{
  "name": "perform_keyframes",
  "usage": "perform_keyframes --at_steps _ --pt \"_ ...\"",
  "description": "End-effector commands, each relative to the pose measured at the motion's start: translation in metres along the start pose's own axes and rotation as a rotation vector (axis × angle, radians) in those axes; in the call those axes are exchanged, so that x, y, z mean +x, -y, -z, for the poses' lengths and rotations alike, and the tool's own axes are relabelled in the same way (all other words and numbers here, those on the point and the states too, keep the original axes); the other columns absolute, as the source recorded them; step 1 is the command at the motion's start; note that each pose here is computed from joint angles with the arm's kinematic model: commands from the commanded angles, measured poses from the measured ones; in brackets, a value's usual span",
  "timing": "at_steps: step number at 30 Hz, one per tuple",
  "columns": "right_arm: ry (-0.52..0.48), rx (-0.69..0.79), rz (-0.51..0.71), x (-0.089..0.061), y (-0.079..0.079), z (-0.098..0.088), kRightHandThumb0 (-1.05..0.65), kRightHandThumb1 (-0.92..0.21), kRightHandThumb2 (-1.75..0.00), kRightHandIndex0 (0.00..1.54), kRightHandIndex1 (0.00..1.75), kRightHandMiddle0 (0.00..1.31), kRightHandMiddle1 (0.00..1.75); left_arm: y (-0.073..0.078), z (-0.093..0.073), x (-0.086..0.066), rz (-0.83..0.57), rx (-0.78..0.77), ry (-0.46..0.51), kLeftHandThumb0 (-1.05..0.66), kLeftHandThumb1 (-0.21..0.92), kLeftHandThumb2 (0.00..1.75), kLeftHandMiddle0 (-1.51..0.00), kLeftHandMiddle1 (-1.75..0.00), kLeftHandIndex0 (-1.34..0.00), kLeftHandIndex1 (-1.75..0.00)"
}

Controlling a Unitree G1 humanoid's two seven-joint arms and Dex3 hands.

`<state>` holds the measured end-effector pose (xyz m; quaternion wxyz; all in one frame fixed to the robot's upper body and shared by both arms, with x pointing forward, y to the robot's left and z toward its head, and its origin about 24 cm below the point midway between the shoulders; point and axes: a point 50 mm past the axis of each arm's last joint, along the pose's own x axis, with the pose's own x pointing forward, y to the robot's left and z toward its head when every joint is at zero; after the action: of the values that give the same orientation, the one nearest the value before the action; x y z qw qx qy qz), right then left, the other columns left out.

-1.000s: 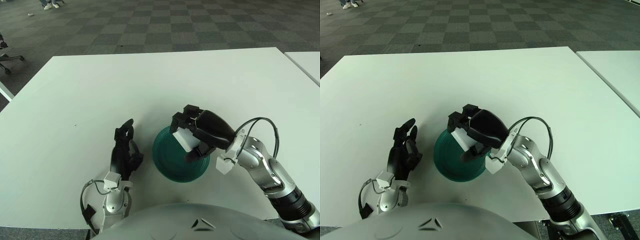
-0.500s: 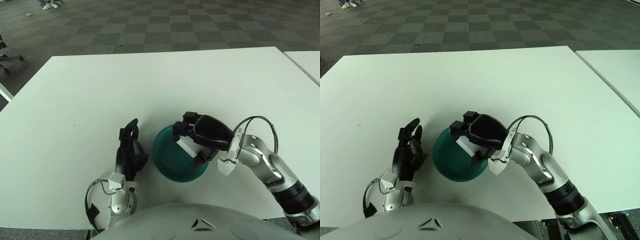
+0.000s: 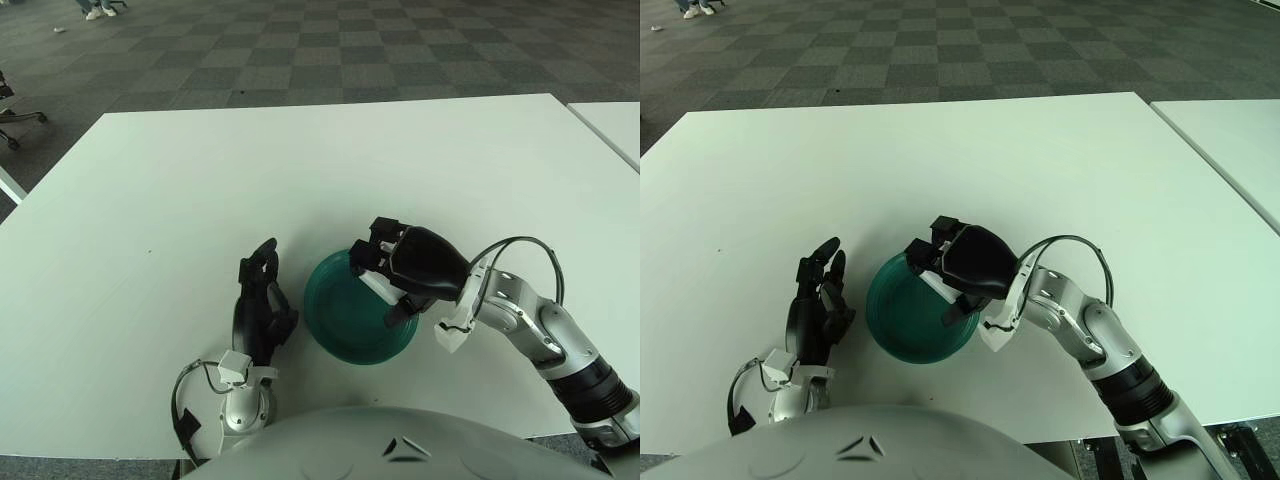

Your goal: Put the charger into the plate.

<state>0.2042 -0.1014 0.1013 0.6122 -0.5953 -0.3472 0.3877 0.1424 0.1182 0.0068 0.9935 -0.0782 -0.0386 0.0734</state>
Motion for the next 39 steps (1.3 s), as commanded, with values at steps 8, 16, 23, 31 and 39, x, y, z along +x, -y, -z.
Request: perform_keyframes --at_steps 8,16,23,31,39 --pt "0.005 -0.064 -0.010 0.001 0.008 0.005 -0.76 -0.92 -0.90 0.41 0.47 0.00 1.01 0.009 0.012 0.002 -0.024 0.035 -0.049 -0.87 0.92 1.01 -0.29 0.00 0.00 -0.84" --pt "0.003 -0.061 0.006 0.003 0.008 0.005 -0.77 -0.92 -0.92 0.44 0.45 0.00 0.97 0.012 0.013 0.003 -0.032 0.059 -0.044 -0.85 0.92 1.01 -0.28 0.00 0.00 -0.84" --pt "0.006 -0.042 0.031 0.003 0.006 0.004 -0.76 -0.92 -0.93 0.44 0.43 0.00 0.90 0.013 0.012 0.004 -0.036 0.062 -0.041 -0.84 0.92 1.01 -0.29 0.00 0.00 -0.85" --pt "0.006 -0.014 -0.024 0.004 0.006 0.002 -0.82 -0.92 -1.00 0.36 0.15 0.00 0.65 0.015 0.012 0.005 -0.033 0.079 -0.037 -0.84 0.92 1.02 -0.29 0.00 0.00 -0.84" --pt "-0.066 0.140 0.008 -0.001 0.003 0.006 -0.90 -0.92 -1.03 0.23 0.03 0.00 0.47 0.018 0.012 0.003 -0.036 0.040 -0.064 -0.86 0.92 1.03 -0.28 0.00 0.00 -0.79"
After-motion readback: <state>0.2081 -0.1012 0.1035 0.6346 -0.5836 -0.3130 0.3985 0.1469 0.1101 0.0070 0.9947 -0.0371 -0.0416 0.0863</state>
